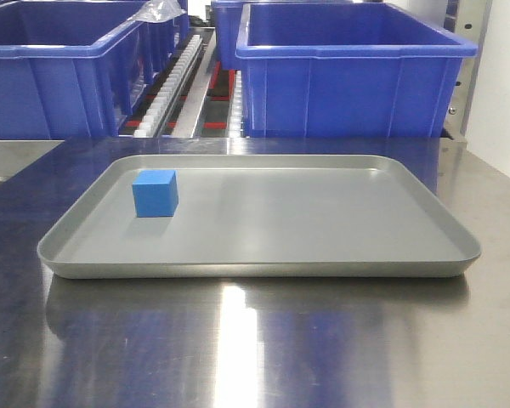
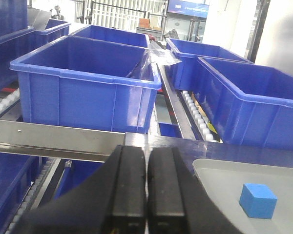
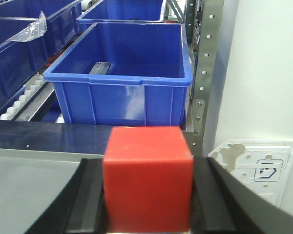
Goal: Sort and place red and blue blocks on shelf
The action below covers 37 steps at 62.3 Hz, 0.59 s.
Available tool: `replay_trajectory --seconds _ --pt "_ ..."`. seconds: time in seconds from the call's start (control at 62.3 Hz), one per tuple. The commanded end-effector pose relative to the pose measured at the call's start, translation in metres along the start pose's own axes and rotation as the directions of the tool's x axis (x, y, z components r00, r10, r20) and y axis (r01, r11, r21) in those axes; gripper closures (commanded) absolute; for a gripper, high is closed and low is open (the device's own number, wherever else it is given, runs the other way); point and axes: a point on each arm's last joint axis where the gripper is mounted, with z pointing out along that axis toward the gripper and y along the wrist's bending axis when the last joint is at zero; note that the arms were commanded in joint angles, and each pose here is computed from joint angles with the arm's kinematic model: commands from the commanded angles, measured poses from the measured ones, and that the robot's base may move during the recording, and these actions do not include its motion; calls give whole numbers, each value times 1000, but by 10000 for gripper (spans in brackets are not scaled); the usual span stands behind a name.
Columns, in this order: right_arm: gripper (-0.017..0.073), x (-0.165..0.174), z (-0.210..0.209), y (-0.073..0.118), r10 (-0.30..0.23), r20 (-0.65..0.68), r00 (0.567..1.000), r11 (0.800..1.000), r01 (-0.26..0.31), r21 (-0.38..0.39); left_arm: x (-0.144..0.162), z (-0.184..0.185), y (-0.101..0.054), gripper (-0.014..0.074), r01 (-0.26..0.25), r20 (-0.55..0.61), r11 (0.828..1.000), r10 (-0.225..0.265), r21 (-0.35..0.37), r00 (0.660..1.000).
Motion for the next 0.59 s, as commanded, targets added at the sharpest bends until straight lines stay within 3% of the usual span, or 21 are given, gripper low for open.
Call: replay_trajectory --seconds 0.0,0.578 --pt "515 -17 -1 0 -10 104 995 1000 10 6 6 -2 2 470 4 64 1000 -4 -3 998" --pt "515 -17 -1 0 -10 103 995 1000 10 6 6 -2 2 470 4 64 1000 -4 -3 998"
